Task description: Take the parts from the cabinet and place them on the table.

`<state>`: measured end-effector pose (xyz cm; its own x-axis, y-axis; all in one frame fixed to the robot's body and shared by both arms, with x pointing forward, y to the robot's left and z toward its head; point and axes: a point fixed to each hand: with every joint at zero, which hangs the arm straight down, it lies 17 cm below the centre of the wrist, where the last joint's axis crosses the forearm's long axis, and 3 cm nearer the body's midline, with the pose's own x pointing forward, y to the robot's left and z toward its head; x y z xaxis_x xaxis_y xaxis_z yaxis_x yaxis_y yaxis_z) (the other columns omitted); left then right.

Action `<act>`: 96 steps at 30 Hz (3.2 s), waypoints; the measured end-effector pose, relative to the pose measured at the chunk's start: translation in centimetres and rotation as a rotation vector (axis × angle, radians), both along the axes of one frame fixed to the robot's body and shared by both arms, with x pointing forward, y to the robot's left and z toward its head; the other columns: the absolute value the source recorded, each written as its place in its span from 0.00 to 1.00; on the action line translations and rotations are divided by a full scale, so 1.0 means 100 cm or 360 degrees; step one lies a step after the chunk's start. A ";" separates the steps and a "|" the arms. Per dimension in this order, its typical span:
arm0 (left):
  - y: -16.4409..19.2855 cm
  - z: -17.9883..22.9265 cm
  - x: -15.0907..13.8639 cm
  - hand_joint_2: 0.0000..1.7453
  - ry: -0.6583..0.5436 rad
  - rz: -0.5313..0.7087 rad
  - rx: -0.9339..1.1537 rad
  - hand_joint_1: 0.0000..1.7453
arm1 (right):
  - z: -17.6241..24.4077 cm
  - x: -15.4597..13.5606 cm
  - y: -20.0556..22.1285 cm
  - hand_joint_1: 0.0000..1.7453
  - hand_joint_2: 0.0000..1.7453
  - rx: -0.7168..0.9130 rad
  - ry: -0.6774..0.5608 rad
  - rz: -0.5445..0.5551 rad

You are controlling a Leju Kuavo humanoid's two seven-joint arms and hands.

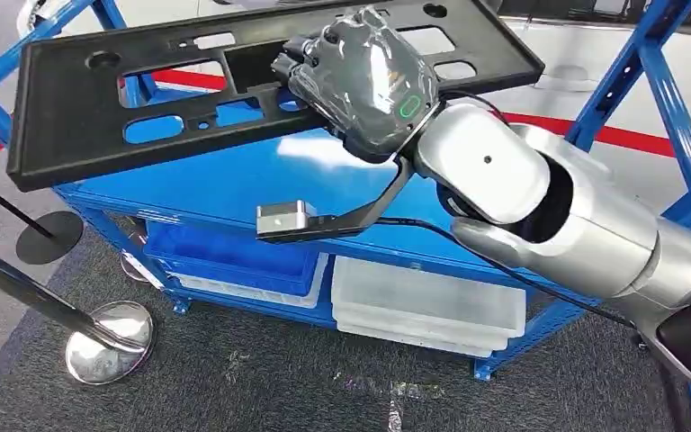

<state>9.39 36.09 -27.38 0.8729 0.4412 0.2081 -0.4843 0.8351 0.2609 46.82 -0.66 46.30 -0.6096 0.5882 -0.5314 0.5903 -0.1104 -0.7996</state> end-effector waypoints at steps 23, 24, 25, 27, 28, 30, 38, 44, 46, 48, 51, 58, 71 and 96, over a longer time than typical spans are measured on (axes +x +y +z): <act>-0.001 0.000 -0.001 1.00 0.0011 0.0009 -0.0014 0.00 | 0.013 0.003 -0.011 1.00 1.00 0.0134 -0.0050 -0.0045; -0.001 0.000 -0.001 1.00 0.0011 0.0009 -0.0015 0.00 | 0.014 0.003 -0.012 1.00 1.00 0.0140 -0.0051 -0.0048; -0.001 0.000 -0.001 1.00 0.0011 0.0009 -0.0015 0.00 | 0.015 0.003 -0.012 1.00 1.00 0.0146 -0.0051 -0.0050; -0.001 0.000 -0.001 1.00 0.0012 0.0009 -0.0015 0.00 | 0.017 0.004 -0.014 1.00 1.00 0.0156 -0.0053 -0.0053; -0.001 0.000 -0.001 1.00 0.0012 0.0009 -0.0015 0.00 | 0.018 0.004 -0.014 1.00 1.00 0.0158 -0.0054 -0.0054; -0.001 0.000 -0.001 1.00 0.0011 0.0009 -0.0015 0.00 | 0.018 0.004 -0.015 1.00 1.00 0.0159 -0.0060 -0.0058; -0.001 0.000 -0.002 1.00 0.0015 0.0008 -0.0011 0.00 | 0.017 0.005 -0.017 1.00 1.00 0.0144 -0.0097 -0.0071; -0.002 0.000 0.002 1.00 -0.0009 -0.0045 -0.0007 0.00 | 0.016 0.005 -0.016 1.00 1.00 0.0127 -0.0113 -0.0067; -0.002 0.000 0.003 1.00 -0.0013 -0.0058 -0.0005 0.00 | 0.016 0.004 -0.015 1.00 1.00 0.0118 -0.0117 -0.0058; -0.002 0.000 0.004 1.00 -0.0014 -0.0070 -0.0004 0.00 | 0.015 0.003 -0.015 1.00 1.00 0.0109 -0.0119 -0.0052; -0.003 0.000 0.004 1.00 -0.0013 -0.0083 -0.0004 0.00 | 0.015 0.004 -0.015 1.00 1.00 0.0100 -0.0130 -0.0057; -0.002 0.000 0.003 1.00 -0.0002 -0.0097 0.0001 0.00 | 0.009 -0.005 -0.006 1.00 1.00 0.0064 -0.0055 0.0063; 0.005 0.001 0.002 1.00 0.0011 -0.0082 0.0019 0.00 | 0.002 0.003 -0.002 1.00 1.00 -0.0075 0.0160 -0.0014; 0.007 0.001 0.001 1.00 0.0020 -0.0078 0.0020 0.00 | 0.002 0.001 0.001 1.00 1.00 -0.0122 0.0131 -0.0019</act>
<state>9.45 36.77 -27.31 0.8960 0.3953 0.2021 -0.4395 0.8544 0.2773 46.95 -0.60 46.49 -0.6461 0.5556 -0.5234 0.5213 -0.1797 -0.8343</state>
